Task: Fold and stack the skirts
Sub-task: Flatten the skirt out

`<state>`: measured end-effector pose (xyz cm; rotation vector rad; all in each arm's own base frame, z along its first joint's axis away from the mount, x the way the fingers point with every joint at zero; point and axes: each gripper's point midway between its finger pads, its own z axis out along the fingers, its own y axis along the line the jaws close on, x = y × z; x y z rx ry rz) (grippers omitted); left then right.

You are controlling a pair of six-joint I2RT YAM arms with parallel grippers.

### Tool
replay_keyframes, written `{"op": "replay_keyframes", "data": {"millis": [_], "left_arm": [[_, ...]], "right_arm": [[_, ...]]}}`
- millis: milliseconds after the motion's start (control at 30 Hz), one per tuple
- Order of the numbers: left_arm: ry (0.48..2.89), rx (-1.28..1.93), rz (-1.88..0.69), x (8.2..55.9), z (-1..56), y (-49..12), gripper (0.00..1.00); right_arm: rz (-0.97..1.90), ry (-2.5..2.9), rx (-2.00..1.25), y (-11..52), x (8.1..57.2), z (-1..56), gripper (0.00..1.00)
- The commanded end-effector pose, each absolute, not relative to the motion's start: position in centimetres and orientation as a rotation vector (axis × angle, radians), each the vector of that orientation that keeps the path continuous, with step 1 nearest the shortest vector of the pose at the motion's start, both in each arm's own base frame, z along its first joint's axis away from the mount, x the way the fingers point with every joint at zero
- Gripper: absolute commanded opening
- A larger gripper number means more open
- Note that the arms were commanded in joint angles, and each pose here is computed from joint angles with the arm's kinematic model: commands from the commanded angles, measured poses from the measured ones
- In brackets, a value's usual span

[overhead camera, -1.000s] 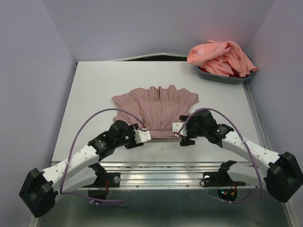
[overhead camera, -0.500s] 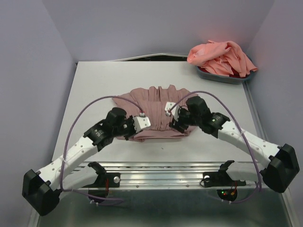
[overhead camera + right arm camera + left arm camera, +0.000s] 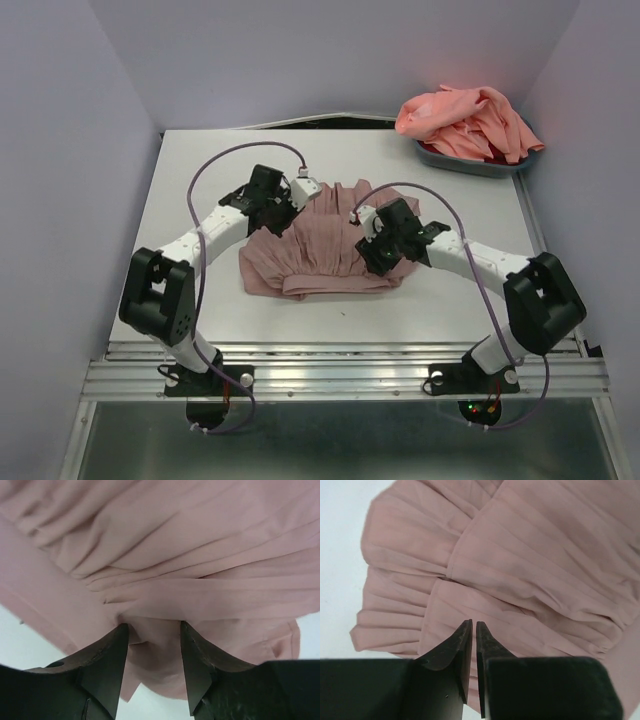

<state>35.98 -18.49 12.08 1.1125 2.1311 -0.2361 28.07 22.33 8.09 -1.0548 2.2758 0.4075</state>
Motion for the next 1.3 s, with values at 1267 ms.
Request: {"op": "replay_keyframes", "data": {"millis": [1267], "left_arm": [[2.007, 1.362, -0.261, 27.0, 16.1, -13.9, 0.52]], "right_arm": [[0.567, 2.089, -1.306, 30.1, 28.4, 15.0, 0.71]]}}
